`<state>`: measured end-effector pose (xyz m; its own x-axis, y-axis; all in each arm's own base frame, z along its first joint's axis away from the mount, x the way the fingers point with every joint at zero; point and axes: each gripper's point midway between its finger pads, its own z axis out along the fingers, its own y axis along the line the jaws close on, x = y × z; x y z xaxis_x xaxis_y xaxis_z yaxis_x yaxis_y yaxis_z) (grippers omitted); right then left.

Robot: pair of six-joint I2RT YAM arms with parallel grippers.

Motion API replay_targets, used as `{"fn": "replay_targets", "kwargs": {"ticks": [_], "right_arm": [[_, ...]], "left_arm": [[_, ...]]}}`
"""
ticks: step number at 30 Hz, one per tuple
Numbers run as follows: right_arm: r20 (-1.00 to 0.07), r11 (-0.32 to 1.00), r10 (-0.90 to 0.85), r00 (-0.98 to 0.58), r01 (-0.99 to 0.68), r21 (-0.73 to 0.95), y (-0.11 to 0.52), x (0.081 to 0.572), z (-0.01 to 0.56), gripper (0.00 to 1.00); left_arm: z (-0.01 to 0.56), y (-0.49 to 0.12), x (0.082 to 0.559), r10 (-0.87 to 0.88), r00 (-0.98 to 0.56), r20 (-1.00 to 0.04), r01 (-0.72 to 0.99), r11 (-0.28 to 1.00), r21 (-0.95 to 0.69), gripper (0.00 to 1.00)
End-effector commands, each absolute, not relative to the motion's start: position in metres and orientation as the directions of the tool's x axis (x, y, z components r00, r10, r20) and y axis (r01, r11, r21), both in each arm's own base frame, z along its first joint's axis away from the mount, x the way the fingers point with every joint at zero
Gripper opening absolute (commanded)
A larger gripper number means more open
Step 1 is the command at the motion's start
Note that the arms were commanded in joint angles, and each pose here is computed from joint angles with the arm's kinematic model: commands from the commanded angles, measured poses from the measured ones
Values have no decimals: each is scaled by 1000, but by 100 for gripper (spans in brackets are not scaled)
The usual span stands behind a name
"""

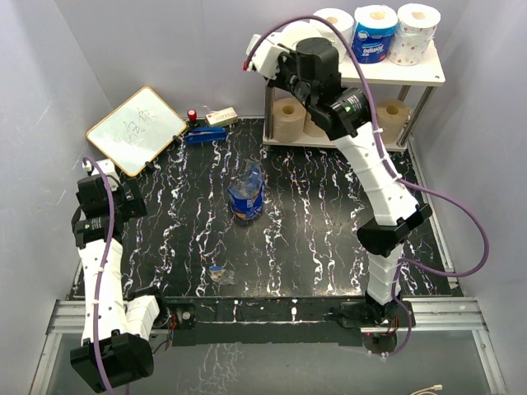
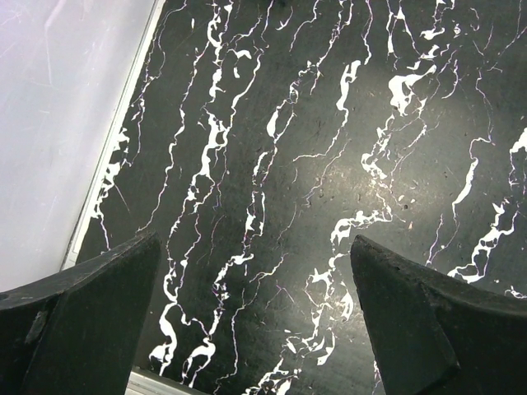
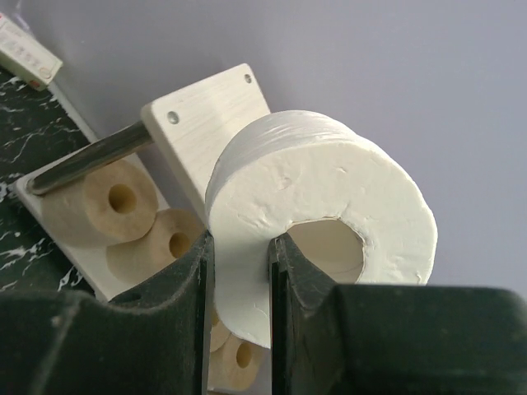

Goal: Place and organize the paper towels onto the shelf

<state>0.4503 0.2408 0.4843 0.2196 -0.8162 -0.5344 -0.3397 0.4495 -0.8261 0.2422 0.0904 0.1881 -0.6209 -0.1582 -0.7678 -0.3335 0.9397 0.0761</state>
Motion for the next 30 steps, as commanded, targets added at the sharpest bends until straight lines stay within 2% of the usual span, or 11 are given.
{"fn": "replay_targets", "kwargs": {"ticks": [1, 13, 30], "right_arm": [[-624, 607, -701, 345, -169, -776, 229, 455, 559, 0], [-681, 648, -626, 380, -232, -725, 238, 478, 548, 0], [-761, 711, -551, 344, -284, -643, 230, 512, 525, 0]], "left_arm": [[189, 89, 241, -159, -615, -772, -328, 942, 67, 98], [189, 89, 240, -159, -614, -773, -329, 942, 67, 98], [187, 88, 241, -160, -616, -772, -323, 944, 63, 98]]}}
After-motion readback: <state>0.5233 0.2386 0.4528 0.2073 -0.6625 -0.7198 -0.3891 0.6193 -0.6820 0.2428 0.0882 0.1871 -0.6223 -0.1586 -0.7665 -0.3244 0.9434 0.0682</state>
